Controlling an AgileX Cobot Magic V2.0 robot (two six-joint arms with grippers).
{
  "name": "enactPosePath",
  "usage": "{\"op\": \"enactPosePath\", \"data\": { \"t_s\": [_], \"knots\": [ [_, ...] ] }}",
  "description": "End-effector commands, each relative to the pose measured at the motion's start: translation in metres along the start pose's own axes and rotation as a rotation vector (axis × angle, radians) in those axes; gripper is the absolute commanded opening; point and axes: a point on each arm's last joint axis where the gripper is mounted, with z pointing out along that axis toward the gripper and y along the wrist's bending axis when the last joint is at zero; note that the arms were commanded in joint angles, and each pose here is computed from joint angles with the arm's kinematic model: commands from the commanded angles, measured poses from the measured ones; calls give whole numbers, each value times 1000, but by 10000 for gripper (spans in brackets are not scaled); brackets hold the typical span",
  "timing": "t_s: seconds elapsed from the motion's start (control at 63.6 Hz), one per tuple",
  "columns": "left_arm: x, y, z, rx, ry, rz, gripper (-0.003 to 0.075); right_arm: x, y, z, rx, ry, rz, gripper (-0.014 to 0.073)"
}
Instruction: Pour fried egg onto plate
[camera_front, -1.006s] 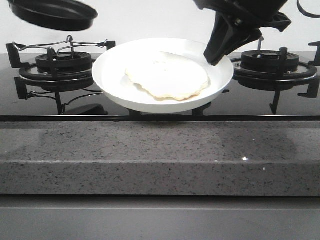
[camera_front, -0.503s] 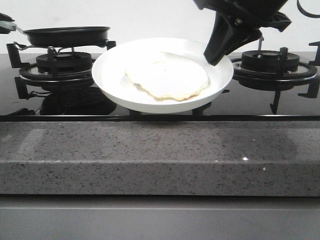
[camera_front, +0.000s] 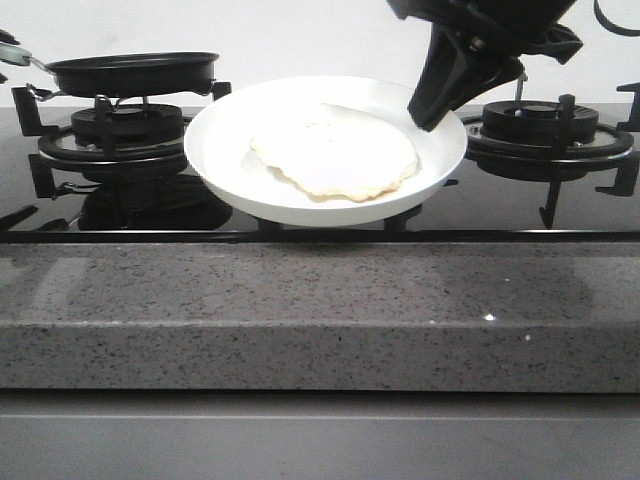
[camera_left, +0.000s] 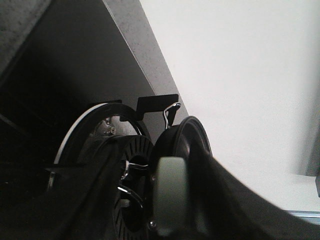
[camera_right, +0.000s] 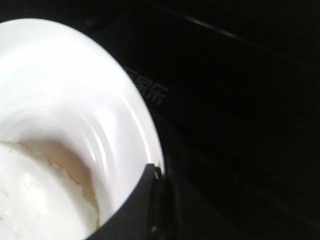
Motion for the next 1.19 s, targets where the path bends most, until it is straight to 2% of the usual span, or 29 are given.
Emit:
{"op": "enactPosePath", "data": {
  "t_s": [0.0,0.189,0.362,0.534,0.707,0.849,1.037,1.179],
  "knots": [
    [-4,-32,-14,111,-9,54,386,-14,5,-20,5,-108,-10,-68],
    [-12,-29,-27,131,-9,59,480,-14,5,-20,5,-108,-10,-68],
    [-20,-33,-52,131,-20,129,487,-14,5,-20,5,-108,-10,-68],
    [-20,-52,-80,109,-37,239,518,-14,5,-20,5,-108,-10,-68],
    [-7,-79,-102,23,-30,404,547,-14,5,-20,5,-108,-10,-68],
    [24,-117,-114,-117,-27,630,547,-14,5,-20,5,-108,-10,-68],
    [85,-165,-108,-216,28,897,547,-14,5,-20,5,-108,-10,-68],
    [126,-186,-115,-322,29,1053,547,-14,5,-20,5,-108,-10,-68]
  ]
}}
